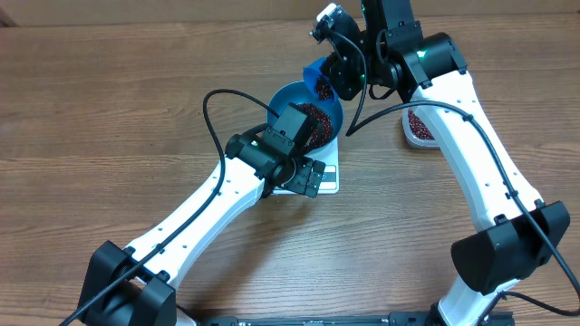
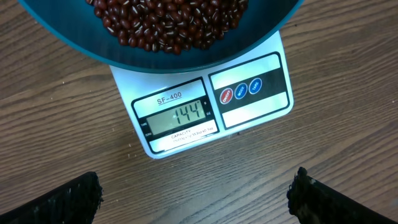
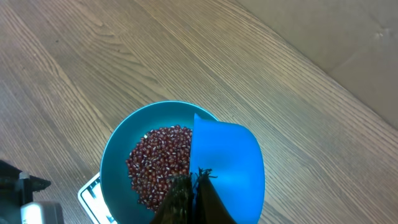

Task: Scoop item into bowl and weigh 150g on scale
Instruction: 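Hold the scoop tilted over the bowl, shaking beans out slowly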

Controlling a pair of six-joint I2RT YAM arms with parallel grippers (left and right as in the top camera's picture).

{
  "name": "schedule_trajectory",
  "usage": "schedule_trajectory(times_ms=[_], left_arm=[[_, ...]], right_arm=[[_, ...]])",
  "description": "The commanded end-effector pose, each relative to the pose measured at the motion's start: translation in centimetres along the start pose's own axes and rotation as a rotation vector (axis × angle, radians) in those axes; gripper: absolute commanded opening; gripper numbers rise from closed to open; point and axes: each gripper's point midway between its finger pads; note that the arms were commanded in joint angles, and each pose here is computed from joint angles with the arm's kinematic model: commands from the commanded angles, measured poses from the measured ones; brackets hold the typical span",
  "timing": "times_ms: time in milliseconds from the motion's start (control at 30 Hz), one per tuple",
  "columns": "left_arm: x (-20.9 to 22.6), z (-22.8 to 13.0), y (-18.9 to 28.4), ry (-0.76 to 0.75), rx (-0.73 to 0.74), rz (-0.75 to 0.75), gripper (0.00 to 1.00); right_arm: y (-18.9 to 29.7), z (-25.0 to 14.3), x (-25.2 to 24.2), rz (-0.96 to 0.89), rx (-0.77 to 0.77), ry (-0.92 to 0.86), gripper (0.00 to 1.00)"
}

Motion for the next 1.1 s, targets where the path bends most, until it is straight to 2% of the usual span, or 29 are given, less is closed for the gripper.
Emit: schedule_trajectory(times_ms=[0,500,600,700,833,933,1000,1067], left_arm=[[0.1,0.2,0.2,-0.023,-0.007,0.007,1.0],[0.1,0.2,0.2,-0.022,-0.007,0.007,1.0],[0.1,0.2,0.2,-0.022,-0.007,0.007,0.99],[0.1,0.2,0.2,-0.023,-0.007,0.007,1.0],[0.1,0.2,0.2,-0.023,-0.007,0.007,1.0],[0.1,0.2,0.2,-0.023,-0.007,0.007,1.0],[0.1,0.2,0.2,-0.022,-0.007,0.007,0.99],[0.1,0.2,0.2,-0.022,-0.007,0.007,1.0]], right_arm=[[1.3,1.3,-0.6,-0.025,-0.042,-0.022,0.04],[1.3,1.5,0.0,0.009,-0.053,-0.004,0.04],[1.3,1.5,-0.5,-0.018,-0.054,-0.067,0.04],[1.3,1.6,0.3,0.026,-0.061,-0.008,0.04],[1.2,1.4,-0.9,-0.038,-0.046,-0.082,0.04],[1.1,1.3,0.5,0.031,-0.048,0.003,0.04],[1.1,1.0,-0.7,-0.04,-0.026,-0.056,0.04],[1.0,1.3,-0.6,-0.026,-0.041,-0.081,0.04]])
Point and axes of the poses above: each gripper's point midway between its finger pads, its own y axis back along the fingers, its own x axis along the line the jaws close on, z = x × y, and after that the axes turned 3 degrees about -y, right-handed
